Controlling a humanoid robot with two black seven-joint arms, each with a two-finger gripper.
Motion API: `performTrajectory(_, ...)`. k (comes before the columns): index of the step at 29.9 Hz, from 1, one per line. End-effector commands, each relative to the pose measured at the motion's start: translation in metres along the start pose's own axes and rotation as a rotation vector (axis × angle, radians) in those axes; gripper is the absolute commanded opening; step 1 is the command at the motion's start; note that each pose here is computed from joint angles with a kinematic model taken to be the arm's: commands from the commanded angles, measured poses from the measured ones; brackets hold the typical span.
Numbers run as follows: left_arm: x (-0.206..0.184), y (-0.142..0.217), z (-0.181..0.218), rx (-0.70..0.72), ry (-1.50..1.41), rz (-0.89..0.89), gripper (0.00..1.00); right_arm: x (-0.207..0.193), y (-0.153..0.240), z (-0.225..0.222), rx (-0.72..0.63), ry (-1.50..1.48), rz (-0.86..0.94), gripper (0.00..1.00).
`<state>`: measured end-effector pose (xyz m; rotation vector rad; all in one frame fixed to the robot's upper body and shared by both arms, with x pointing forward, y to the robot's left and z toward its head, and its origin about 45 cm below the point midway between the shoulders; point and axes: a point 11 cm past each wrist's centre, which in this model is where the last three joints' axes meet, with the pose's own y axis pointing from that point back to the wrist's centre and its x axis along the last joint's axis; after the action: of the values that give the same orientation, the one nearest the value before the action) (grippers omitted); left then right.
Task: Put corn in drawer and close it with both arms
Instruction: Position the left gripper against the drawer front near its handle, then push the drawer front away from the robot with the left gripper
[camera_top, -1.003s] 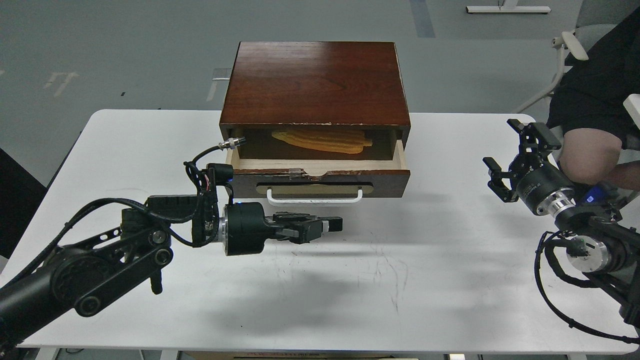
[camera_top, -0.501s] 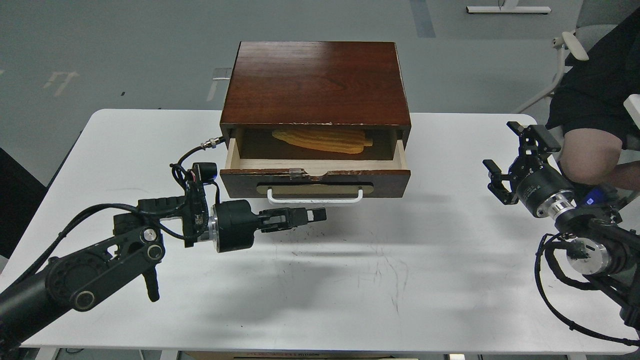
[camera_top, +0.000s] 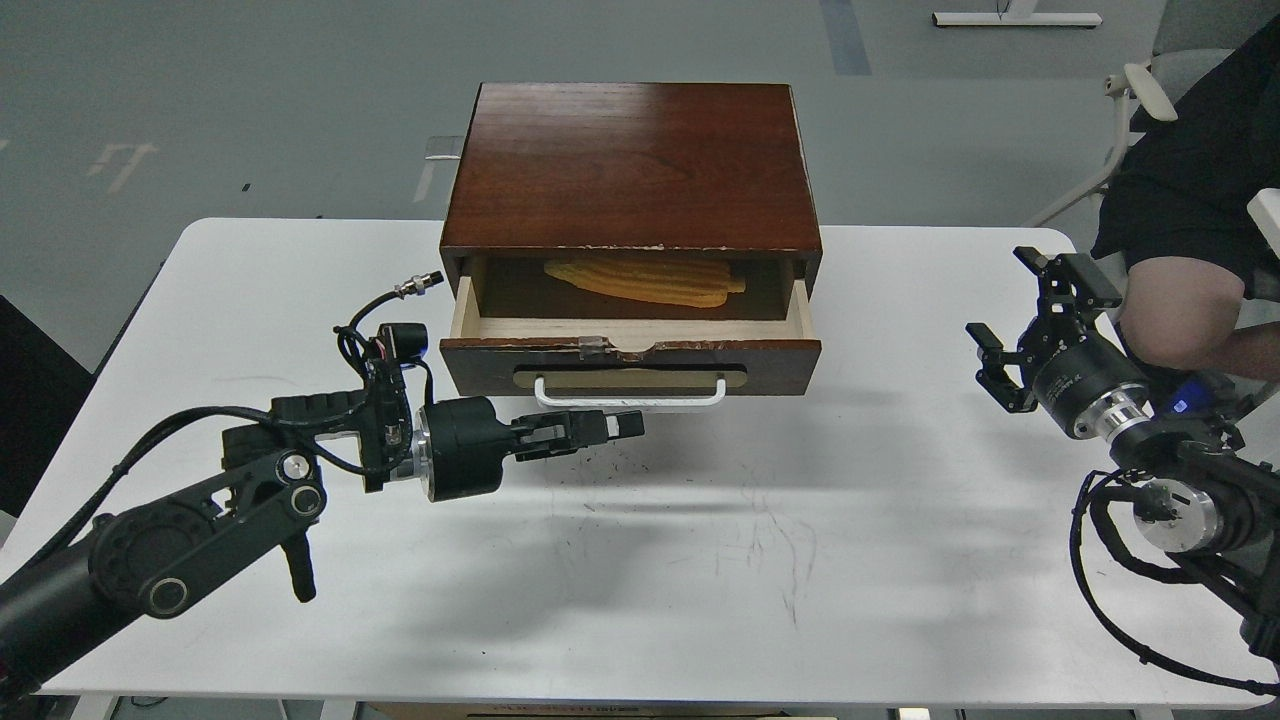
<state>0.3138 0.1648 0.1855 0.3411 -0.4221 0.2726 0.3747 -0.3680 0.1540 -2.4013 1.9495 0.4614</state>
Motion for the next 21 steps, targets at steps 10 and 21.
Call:
performTrajectory(10,0.006,0.005,-0.009,0.016,0.061,0.036,0.00,0.000,0.000,0.000,0.000,-0.002,0.000,1.00)
performTrajectory(21,0.015,0.007,-0.013,0.014,0.090,0.081,0.00,0.001,0.003,0.004,-0.008,-0.004,0.004,1.00)
